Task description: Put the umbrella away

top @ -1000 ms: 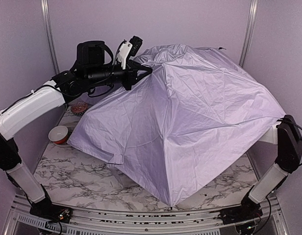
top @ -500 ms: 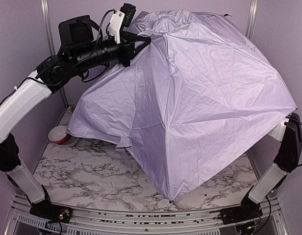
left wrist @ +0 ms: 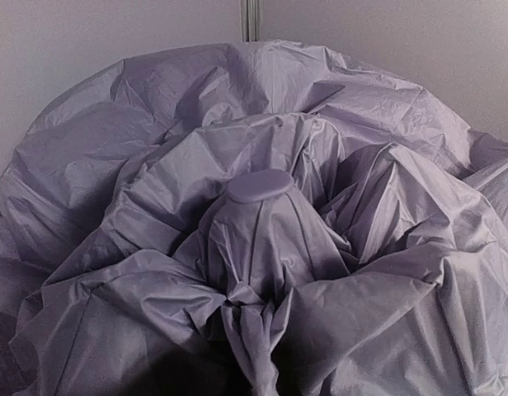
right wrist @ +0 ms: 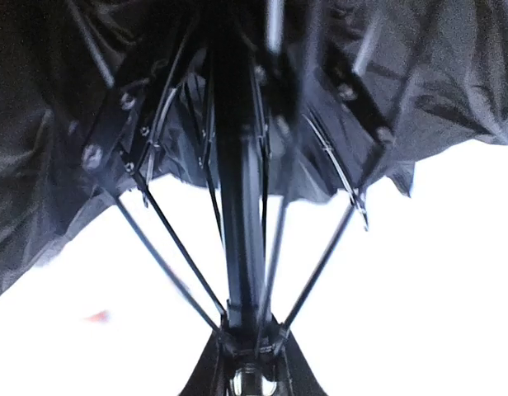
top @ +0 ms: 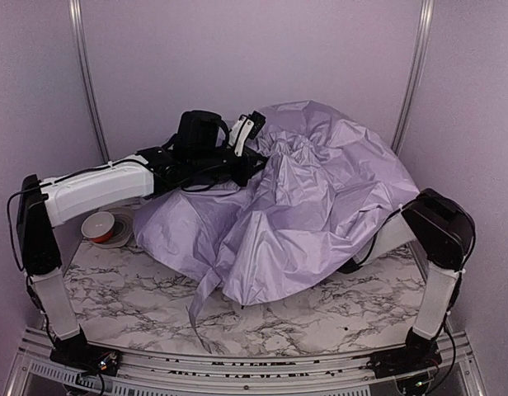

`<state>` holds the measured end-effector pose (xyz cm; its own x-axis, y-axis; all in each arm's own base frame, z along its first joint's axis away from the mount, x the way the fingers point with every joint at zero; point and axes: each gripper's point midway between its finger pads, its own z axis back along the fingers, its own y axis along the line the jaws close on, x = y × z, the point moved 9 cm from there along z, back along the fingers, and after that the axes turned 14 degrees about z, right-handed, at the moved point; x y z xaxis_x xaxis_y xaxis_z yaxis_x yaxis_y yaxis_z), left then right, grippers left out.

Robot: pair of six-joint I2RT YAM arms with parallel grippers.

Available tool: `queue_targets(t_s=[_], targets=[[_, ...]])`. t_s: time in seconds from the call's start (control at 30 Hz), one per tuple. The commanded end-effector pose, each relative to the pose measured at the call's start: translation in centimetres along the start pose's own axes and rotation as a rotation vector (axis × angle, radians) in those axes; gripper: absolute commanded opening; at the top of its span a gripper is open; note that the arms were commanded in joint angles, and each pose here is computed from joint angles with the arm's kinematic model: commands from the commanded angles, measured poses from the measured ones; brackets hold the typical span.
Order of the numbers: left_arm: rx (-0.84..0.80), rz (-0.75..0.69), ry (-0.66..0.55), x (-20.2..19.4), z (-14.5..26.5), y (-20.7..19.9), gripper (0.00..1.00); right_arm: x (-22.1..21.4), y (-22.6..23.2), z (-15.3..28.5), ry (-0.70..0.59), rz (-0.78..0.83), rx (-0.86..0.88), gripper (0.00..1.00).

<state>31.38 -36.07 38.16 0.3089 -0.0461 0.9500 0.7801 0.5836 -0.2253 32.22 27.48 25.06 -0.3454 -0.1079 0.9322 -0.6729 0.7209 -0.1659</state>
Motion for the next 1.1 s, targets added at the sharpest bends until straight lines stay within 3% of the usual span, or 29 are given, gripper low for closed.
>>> queue_targets(t_s=[0.0,0.07,0.3,0.6,0.9,1.07], targets=[[-0.152,0.080,0.191,-10.0,-3.9,-0.1,0.00,-3.2,3.1,1.8,0.080,-0.004,0.097,0.05],[-0.175,0.071,0.154,-10.9,-2.9,-0.4,0.00,-3.1,3.0,1.9,0.094,0.021,0.099,0.05],[-0.111,0.063,0.195,-13.0,-2.6,0.5,0.00,-4.0,3.2,2.2,0.172,0.044,0.121,0.11],[0.069,0.104,0.099,-10.6,-1.3,3.6,0.00,-3.3,3.1,5.2,0.314,0.028,0.150,0.49],[0.154,0.175,-0.003,-8.5,1.9,7.7,0.00,-0.5,2.6,9.8,0.519,-0.004,0.228,0.68],[0.161,0.308,-0.044,-8.9,2.5,11.0,0.00,2.2,1.0,11.9,0.521,-0.039,0.289,0.74]])
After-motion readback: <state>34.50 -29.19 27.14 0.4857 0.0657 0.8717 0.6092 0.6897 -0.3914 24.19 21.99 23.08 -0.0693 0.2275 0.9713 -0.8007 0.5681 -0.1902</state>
